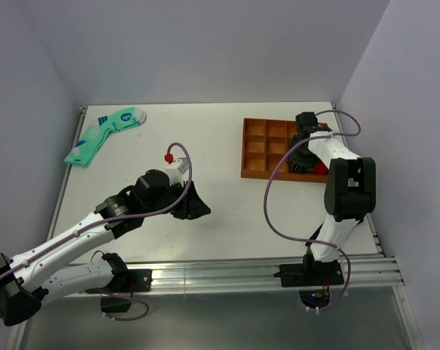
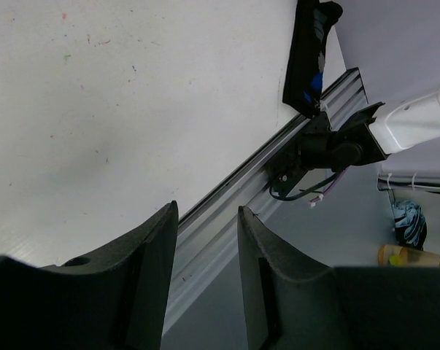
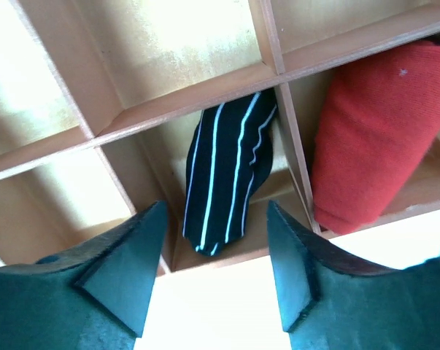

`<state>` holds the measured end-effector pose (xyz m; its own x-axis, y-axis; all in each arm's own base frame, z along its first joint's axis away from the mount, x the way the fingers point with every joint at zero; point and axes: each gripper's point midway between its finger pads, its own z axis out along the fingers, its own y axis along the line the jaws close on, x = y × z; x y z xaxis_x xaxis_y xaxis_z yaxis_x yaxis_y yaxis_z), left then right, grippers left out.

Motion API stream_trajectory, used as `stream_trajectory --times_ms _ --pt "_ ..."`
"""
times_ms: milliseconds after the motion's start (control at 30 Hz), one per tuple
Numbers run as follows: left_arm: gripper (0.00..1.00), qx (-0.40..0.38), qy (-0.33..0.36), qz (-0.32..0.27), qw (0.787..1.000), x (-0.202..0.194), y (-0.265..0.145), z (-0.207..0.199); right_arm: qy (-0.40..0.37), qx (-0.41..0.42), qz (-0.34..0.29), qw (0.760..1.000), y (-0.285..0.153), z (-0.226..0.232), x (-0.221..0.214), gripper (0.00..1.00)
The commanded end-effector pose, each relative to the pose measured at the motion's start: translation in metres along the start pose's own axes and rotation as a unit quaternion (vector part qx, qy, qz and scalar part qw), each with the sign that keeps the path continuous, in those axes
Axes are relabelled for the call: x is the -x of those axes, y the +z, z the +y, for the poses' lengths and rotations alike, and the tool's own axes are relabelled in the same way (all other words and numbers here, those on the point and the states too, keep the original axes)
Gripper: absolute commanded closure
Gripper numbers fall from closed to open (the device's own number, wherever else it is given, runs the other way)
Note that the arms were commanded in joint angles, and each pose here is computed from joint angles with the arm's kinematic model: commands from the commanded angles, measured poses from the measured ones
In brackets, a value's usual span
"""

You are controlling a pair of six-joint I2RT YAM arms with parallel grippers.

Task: Roll the socks
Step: Place the sock in the storage box, then reset both arms

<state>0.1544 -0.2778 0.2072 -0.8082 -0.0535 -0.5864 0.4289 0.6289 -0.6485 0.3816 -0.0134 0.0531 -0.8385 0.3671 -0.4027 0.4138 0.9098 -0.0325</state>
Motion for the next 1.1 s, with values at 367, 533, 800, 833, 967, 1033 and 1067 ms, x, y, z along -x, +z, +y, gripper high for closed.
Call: stream_trajectory --times_ms 367,533,800,833,967,1033,1067 --pt "0.56 -0.003 0.020 -0.046 0.999 0.029 -0.010 -0.013 0.023 0.048 -0.087 0.995 -0.080 -0.003 0.021 0.24" --pt "0.55 0.026 0.018 -0.078 0.996 0.042 -0.019 -0.007 0.024 0.097 -0.119 0.988 -0.115 0.001 0.014 0.08" --pt "0.55 0.086 0.021 -0.134 0.987 0.060 -0.050 0.009 0.003 0.226 -0.215 0.950 -0.197 0.012 -0.008 0.00" --pt "0.55 0.095 0.021 -0.141 0.985 0.061 -0.053 0.012 -0.006 0.239 -0.217 0.946 -0.199 0.016 -0.016 0.00" --pt "0.55 0.135 0.024 -0.178 0.974 0.069 -0.073 0.028 -0.027 0.303 -0.253 0.918 -0.229 0.029 -0.038 0.00" --pt "0.55 0.145 0.025 -0.186 0.971 0.068 -0.083 0.032 -0.030 0.316 -0.267 0.910 -0.235 0.031 -0.047 0.00" --pt "0.55 0.157 0.024 -0.199 0.967 0.071 -0.088 0.037 -0.043 0.329 -0.264 0.906 -0.239 0.039 -0.057 0.00"
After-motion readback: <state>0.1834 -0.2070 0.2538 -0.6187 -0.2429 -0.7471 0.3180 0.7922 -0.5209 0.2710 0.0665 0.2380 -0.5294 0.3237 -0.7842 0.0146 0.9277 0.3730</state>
